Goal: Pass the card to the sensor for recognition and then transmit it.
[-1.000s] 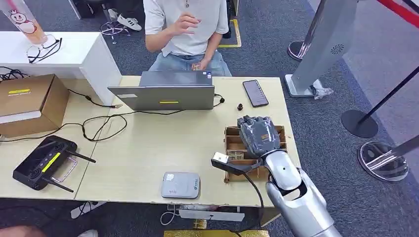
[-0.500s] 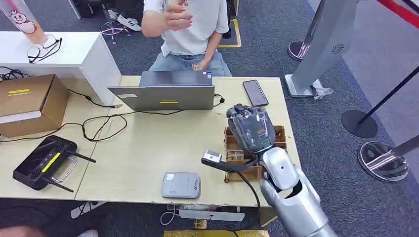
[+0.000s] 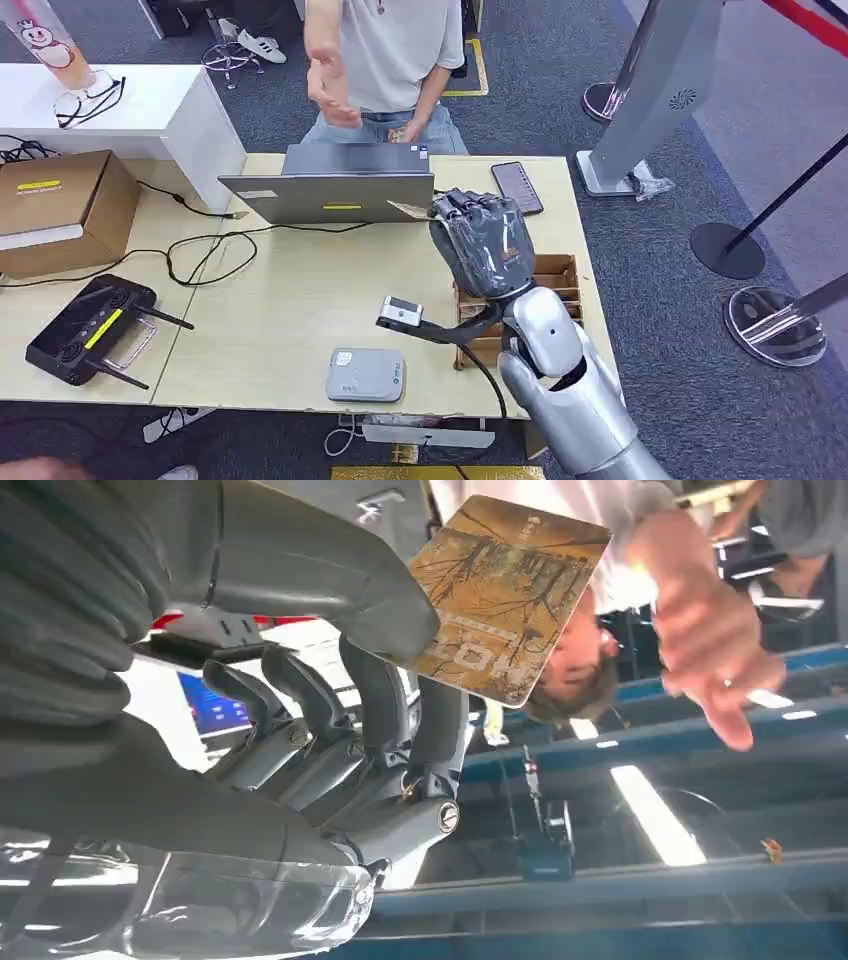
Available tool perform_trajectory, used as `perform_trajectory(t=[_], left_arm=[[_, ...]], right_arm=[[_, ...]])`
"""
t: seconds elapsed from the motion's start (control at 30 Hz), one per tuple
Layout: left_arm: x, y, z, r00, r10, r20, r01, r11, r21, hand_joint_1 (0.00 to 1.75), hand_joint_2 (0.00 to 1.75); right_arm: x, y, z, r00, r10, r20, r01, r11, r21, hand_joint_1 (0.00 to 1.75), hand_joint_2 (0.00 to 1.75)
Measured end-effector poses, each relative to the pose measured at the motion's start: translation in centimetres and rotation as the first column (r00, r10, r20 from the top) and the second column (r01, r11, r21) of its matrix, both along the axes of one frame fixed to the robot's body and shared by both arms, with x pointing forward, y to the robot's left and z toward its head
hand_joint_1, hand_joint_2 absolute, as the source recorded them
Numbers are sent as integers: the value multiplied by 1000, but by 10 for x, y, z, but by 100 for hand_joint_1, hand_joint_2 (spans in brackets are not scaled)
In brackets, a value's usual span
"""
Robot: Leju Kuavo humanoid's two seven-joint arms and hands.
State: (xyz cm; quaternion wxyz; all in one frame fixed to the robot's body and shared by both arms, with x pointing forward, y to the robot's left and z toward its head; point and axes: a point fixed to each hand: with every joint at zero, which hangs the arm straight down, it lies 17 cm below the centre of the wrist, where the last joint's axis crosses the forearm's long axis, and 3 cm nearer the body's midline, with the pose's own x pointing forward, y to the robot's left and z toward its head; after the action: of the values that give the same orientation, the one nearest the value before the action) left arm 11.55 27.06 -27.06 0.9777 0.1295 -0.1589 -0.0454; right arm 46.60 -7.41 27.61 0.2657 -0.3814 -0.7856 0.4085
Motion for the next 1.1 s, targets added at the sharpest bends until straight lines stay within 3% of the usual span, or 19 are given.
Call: perform_trajectory(t=[0.73, 1.07, 1.1], left_arm=[[9, -4, 1, 999, -39, -9, 39, 999, -4, 0, 0], [11, -4, 1, 999, -38, -6, 38, 999, -4, 0, 0], [11, -4, 1, 999, -38, -6, 38, 999, -4, 0, 0]], right_arm=[[30, 59, 50, 999, 45, 26, -46, 998, 52, 175, 175], [34, 83, 43, 998, 70, -3, -70, 997, 27, 175, 175], [34, 85, 42, 997, 72, -5, -72, 997, 24, 72, 175]])
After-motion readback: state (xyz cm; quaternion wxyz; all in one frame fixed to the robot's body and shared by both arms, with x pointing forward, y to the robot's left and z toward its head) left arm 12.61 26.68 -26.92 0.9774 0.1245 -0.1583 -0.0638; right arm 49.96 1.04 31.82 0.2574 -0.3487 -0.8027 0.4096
